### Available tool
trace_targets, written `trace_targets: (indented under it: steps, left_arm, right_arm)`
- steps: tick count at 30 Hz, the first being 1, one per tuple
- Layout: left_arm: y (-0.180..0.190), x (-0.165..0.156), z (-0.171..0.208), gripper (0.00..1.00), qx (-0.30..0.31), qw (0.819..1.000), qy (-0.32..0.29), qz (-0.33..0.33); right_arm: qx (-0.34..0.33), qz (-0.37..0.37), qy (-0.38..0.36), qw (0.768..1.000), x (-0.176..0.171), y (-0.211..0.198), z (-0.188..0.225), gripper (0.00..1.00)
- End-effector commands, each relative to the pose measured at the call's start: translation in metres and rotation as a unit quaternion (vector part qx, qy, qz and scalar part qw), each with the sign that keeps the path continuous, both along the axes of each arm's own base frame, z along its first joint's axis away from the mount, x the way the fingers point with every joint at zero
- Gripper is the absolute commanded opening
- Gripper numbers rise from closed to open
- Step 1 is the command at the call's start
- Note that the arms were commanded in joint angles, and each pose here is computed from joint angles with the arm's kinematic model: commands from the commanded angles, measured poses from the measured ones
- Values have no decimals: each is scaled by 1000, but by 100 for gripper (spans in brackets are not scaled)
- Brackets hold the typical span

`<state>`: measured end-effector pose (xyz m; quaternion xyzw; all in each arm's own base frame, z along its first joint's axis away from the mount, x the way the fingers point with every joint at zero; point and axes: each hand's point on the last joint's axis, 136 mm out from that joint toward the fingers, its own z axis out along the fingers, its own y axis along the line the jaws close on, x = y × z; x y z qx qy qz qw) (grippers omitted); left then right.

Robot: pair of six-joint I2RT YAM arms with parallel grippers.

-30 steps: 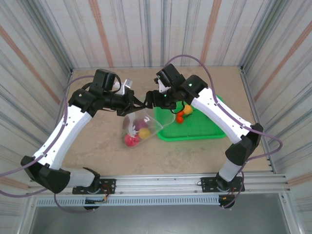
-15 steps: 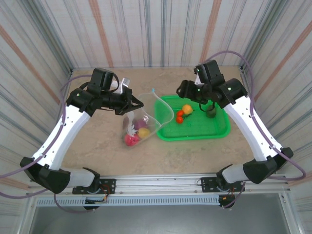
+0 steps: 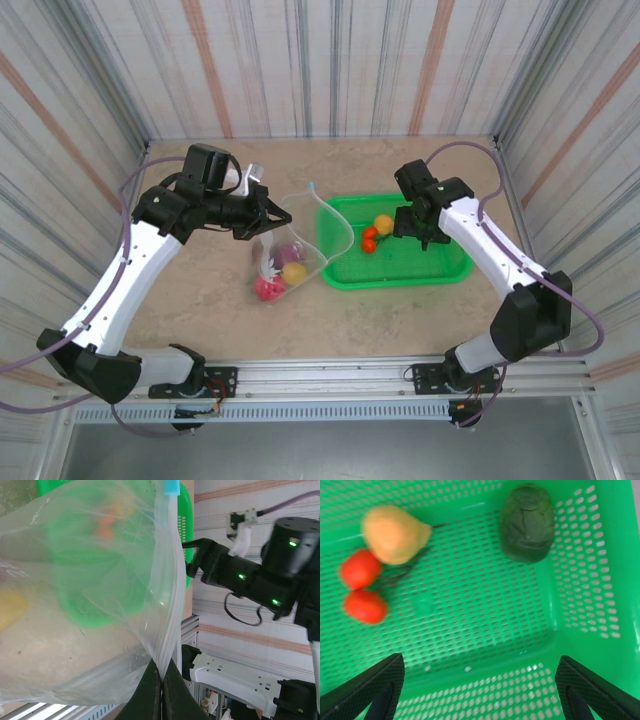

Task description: Place the food in the zip-top bag and seal the zipper

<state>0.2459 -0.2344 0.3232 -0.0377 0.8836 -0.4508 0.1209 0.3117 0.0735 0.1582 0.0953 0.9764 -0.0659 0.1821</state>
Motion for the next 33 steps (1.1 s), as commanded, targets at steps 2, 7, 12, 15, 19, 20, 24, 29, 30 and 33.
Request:
trace_targets:
  steps: [2,7,12,15,19,20,24,29,30,33]
  left_arm:
    - [4,-5,-3,0,8,1000,-6,-4]
    - [4,-7,-11,0,7,1000,3,-5]
    - [6,-9,-15,0,9,1000,5,-3]
    - [7,-10,-17,0,11,1000,7,-3]
    - [8,-10,-24,0,15,1000,13,-3]
    - [8,-11,-26,0,16,1000,16,-4]
    - [8,-10,-29,0,21,1000,19,-4]
    - [8,-10,-33,0,26,999,23,-5]
    - [9,-9,-34,0,27,999,24,-4]
    - [8,-9,-35,0,27,999,25,-5]
  right_arm:
    - [-44,-1,7,999,23,-23,-28,83]
    - [-55,26,9,998,50,-27,-48,84]
    - [-55,44,29,997,61,-35,-67,85]
    - [-63,49,36,996,67,-42,-74,85]
    - [-89,63,75,991,69,-50,-88,85]
    - [-94,65,80,990,70,-51,-92,85]
    - [-86,57,83,991,72,-55,-101,82]
    - [-37,57,70,995,76,-46,-104,78]
    - [-35,58,68,995,78,-44,-105,76]
    - [-39,59,70,995,81,-45,-107,72]
